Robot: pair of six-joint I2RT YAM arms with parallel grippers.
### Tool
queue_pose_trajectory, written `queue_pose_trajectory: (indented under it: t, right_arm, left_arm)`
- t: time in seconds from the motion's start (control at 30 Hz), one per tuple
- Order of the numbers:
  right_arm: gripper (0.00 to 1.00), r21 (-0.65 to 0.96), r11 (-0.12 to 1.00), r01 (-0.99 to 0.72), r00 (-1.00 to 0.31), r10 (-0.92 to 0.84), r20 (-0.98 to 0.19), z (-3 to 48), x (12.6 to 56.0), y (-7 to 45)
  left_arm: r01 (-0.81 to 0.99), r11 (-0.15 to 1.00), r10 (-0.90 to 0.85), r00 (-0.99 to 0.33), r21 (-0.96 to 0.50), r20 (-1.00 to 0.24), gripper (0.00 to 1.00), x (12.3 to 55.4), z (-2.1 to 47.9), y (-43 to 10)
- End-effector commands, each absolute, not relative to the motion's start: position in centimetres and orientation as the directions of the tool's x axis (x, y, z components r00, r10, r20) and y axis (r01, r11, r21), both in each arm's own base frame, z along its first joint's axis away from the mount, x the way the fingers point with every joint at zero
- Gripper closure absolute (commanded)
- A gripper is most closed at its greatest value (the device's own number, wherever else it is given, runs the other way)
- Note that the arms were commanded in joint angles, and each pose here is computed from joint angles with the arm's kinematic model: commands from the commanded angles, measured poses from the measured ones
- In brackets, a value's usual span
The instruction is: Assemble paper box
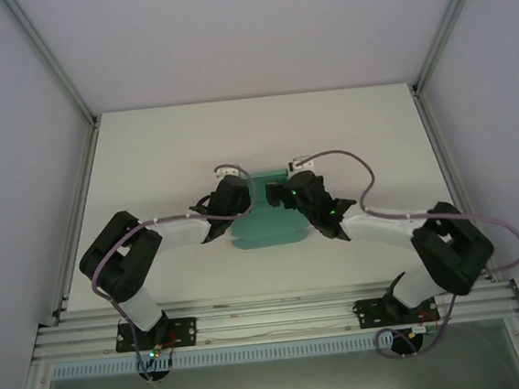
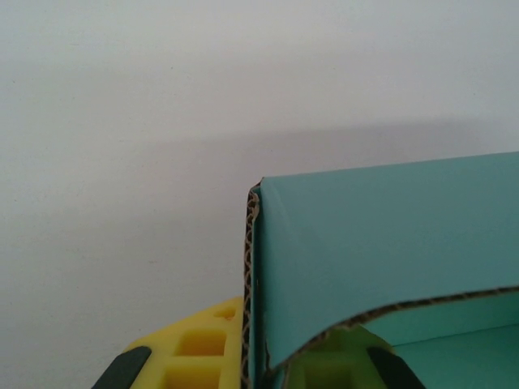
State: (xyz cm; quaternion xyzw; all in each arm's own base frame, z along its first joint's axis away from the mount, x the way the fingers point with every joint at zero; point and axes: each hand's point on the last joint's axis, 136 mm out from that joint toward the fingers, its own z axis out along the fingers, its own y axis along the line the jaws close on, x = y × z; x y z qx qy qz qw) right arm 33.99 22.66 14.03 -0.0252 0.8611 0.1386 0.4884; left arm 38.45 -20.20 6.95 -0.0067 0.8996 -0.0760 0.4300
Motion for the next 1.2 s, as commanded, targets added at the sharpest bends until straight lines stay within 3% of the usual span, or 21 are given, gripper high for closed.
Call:
queue_pose_trajectory:
  t: [0.0,0.13,0.2,0.3,0.47,0.67,0.97,1.17]
  right_arm:
    - [0.00,0.229,0.973,0.007,-0.443,0.208,-0.872,17.3,33.7,18.5]
    - [0.00,0.193,0.975,0.108,-0.397,0.220,-0.891,19.1,32.1,14.8]
    - [0.00,0.193,0.971,0.145,-0.370,0.234,-0.899,19.7,31.1,13.1]
    - [0.00,0.219,0.962,0.165,-0.370,0.267,-0.890,19.7,29.8,11.4]
    - [0.00,0.237,0.958,0.164,-0.447,0.286,-0.847,18.5,28.1,9.9]
    - [0.00,0.216,0.955,0.205,-0.498,0.291,-0.817,17.0,27.2,8.3]
    - [0.00,0.224,0.955,0.194,-0.483,0.292,-0.826,16.9,27.8,8.3]
    - [0.00,0.210,0.959,0.191,-0.469,0.277,-0.839,17.1,28.0,8.1]
  left_arm:
    - [0.110,0.991,0.009,-0.649,-0.082,-0.761,1.00,38.5,7.5,-20.5]
    - [0.267,0.962,0.141,-0.665,-0.058,-0.733,1.00,38.7,8.5,-22.2]
    - [0.415,0.910,0.294,-0.664,-0.012,-0.687,1.00,38.0,8.6,-23.2]
    - [0.663,0.746,0.574,-0.584,0.071,-0.574,1.00,35.9,8.2,-24.4]
    - [0.859,0.504,0.813,-0.439,0.087,-0.382,1.00,33.3,8.0,-24.3]
    - [0.888,0.452,0.887,-0.437,0.085,-0.153,1.00,33.7,6.6,-23.3]
    - [0.851,0.371,0.914,-0.405,0.370,0.016,1.00,38.0,2.9,-24.4]
    - [0.865,0.230,0.937,-0.320,0.445,0.138,1.00,38.9,-0.2,-25.6]
